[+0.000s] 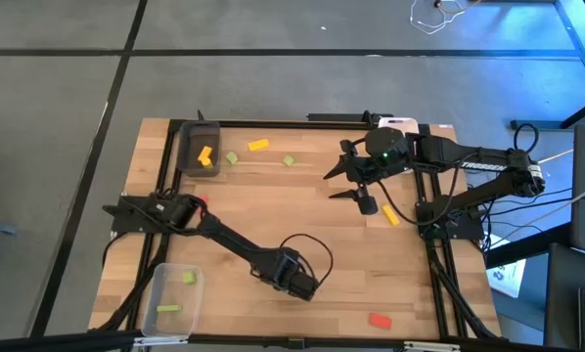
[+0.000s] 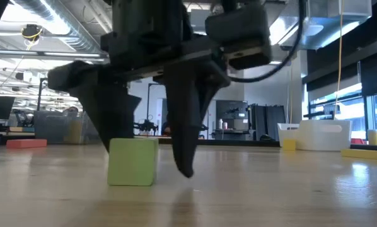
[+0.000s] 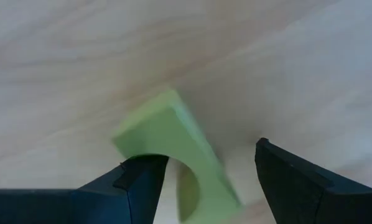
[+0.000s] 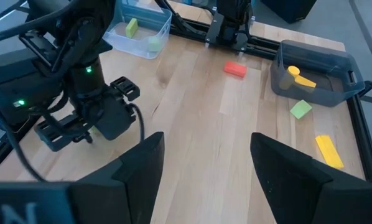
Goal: Sort & place blocks by color
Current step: Put the green block into the transparent bin
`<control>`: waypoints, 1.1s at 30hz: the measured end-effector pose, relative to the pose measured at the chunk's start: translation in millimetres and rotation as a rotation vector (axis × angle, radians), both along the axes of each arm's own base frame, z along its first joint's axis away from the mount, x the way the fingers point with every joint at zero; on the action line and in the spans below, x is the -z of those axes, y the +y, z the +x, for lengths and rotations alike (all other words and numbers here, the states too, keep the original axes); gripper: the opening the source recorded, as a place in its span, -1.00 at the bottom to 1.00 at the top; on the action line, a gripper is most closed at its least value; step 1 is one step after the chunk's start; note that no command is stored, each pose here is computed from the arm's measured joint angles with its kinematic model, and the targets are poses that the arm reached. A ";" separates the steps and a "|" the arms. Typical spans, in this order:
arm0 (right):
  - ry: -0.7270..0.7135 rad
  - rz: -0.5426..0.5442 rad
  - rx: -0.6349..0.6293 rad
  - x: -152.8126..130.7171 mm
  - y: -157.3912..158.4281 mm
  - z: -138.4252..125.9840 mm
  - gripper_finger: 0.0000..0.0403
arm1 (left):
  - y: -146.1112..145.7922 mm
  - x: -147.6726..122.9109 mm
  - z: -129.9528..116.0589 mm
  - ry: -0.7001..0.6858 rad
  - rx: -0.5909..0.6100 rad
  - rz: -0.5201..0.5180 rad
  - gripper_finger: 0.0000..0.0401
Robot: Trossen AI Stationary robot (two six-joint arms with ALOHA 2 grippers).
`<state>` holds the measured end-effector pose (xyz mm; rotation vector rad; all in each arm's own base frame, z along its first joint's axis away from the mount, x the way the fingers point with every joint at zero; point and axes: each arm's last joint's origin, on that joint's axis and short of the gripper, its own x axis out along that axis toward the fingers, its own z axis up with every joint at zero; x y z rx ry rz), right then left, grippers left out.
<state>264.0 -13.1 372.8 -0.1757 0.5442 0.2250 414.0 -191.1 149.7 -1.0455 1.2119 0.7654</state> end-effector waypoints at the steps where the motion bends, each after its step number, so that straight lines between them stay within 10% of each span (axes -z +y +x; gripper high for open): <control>1: -0.001 0.000 0.000 0.0 0.1 0.1 0.19 | -0.3 1.1 0.6 -0.001 0.016 0.003 0.17; 19: -0.010 -0.001 0.000 -0.7 0.0 0.6 0.19 | 0.3 3.6 -0.7 -0.004 0.032 0.059 0.12; 33: -0.010 -0.001 0.000 -0.7 0.0 0.6 0.19 | 10.2 5.3 -6.2 0.095 0.099 0.076 -0.79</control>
